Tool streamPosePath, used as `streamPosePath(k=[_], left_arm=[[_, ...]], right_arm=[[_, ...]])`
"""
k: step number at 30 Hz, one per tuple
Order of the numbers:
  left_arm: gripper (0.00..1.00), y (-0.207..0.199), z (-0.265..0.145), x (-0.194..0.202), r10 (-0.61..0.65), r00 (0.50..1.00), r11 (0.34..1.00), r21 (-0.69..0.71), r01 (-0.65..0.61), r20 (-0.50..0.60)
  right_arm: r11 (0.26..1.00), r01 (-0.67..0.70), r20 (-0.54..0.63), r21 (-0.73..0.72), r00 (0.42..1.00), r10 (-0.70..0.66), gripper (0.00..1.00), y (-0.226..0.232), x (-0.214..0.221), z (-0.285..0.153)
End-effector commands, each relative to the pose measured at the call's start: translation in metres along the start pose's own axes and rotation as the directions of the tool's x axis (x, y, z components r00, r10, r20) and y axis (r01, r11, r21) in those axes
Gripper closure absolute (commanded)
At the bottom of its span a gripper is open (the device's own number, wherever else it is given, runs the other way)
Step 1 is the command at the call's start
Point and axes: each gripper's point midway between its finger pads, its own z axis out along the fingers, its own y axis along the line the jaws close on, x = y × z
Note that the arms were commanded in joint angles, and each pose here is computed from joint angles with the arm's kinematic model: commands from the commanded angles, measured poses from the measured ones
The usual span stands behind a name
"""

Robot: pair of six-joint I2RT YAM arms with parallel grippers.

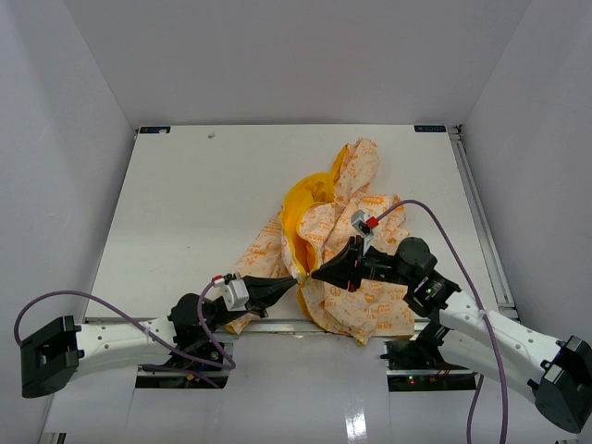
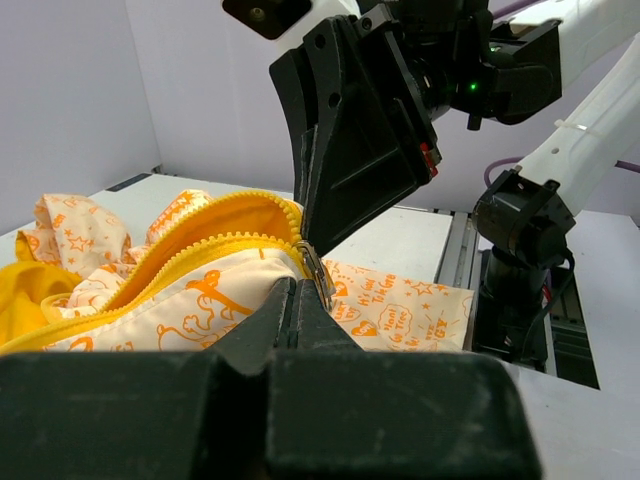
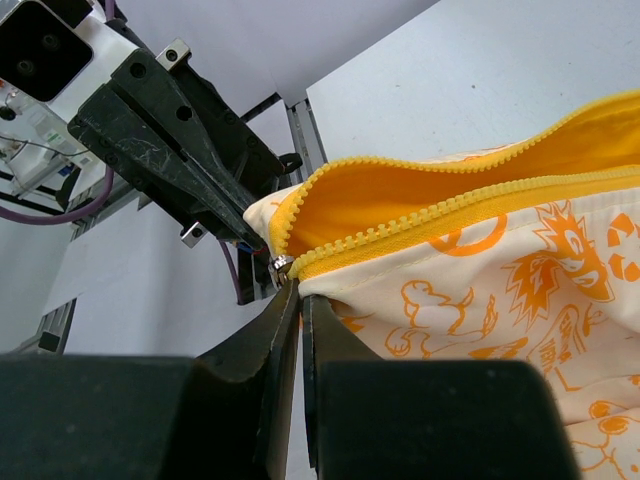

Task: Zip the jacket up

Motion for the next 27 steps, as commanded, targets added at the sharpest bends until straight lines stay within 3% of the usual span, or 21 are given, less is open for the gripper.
streamPosePath(k=[1, 27], left_arm=[[1.00, -0.010, -0.024, 0.044, -0.014, 0.991, 0.999, 0.048, 0.021, -0.129], [1.00, -0.026, -0.024, 0.059, -0.040, 0.967, 0.990, 0.120, 0.072, -0.250]], right_arm=[[0.997, 0.074, 0.048, 0.002, 0.996, -0.074, 0.92, 0.006, -0.029, 0.001], [0.990, 0.133, -0.052, -0.038, 0.990, -0.135, 0.92, 0.012, -0.033, 0.006]])
